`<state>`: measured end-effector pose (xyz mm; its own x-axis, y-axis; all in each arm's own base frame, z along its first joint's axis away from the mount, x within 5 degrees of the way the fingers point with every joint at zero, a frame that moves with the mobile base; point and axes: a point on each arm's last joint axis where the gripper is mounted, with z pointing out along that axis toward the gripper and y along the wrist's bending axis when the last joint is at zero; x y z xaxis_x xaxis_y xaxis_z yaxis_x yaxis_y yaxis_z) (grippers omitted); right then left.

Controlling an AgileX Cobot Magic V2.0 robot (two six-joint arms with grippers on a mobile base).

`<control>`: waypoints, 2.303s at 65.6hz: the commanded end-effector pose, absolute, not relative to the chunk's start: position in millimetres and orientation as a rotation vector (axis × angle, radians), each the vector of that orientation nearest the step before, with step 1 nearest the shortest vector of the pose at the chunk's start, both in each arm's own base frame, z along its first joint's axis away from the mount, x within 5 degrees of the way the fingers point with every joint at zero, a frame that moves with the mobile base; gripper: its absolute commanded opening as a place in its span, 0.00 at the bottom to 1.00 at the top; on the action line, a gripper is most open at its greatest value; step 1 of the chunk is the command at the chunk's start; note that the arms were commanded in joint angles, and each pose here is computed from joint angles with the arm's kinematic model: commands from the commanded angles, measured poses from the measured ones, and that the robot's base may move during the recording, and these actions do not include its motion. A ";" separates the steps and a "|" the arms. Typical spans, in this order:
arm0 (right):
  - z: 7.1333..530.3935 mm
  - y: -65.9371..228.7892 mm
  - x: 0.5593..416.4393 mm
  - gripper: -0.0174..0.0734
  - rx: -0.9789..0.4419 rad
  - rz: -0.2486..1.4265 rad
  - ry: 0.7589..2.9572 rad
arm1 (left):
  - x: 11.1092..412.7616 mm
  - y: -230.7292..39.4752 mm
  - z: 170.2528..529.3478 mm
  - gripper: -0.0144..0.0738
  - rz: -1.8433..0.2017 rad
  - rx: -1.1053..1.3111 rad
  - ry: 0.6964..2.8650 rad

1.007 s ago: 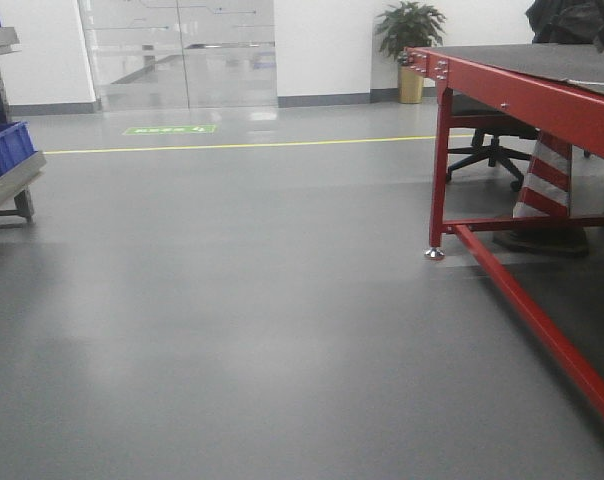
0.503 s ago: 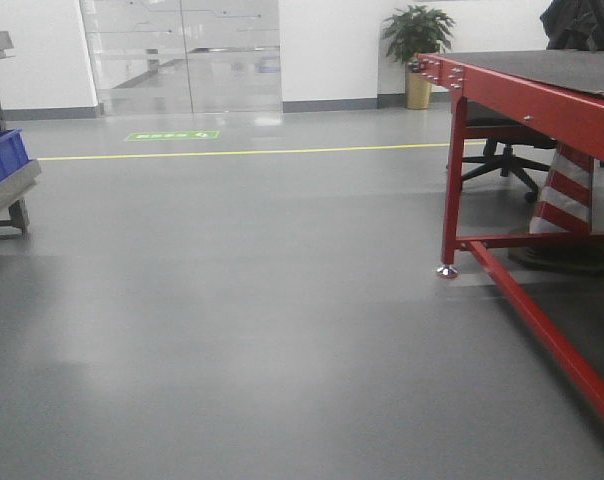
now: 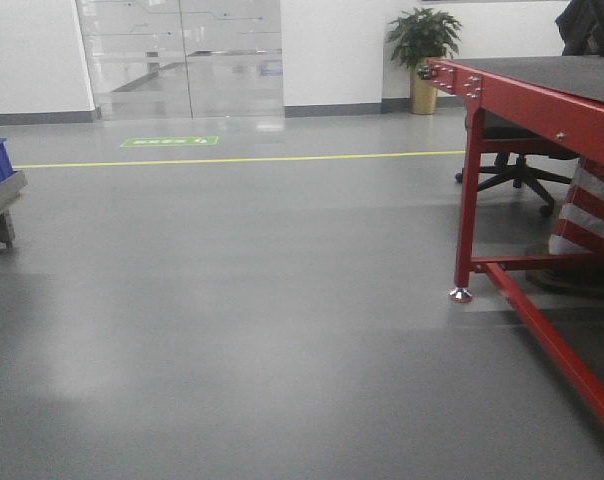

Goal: Move two blue bins to right shelf middle
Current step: 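Drive across the floor past the red table carrying the teal bin, then turn toward another shelf of blue bins holding the teal bin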

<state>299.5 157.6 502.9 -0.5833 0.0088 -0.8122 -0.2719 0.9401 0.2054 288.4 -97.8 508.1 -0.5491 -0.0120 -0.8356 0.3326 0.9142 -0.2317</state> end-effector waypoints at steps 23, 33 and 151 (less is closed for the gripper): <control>525.8 176.3 293.0 0.02 -0.201 0.629 1.967 | 268.9 -123.1 532.9 0.04 -0.836 0.246 1.973; 525.8 176.3 293.0 0.02 -0.201 0.629 1.967 | 268.9 -123.1 532.9 0.04 -0.836 0.246 1.973; 527.5 177.0 294.4 0.02 -0.198 0.637 1.942 | 275.2 -123.6 534.1 0.04 -0.837 0.221 1.932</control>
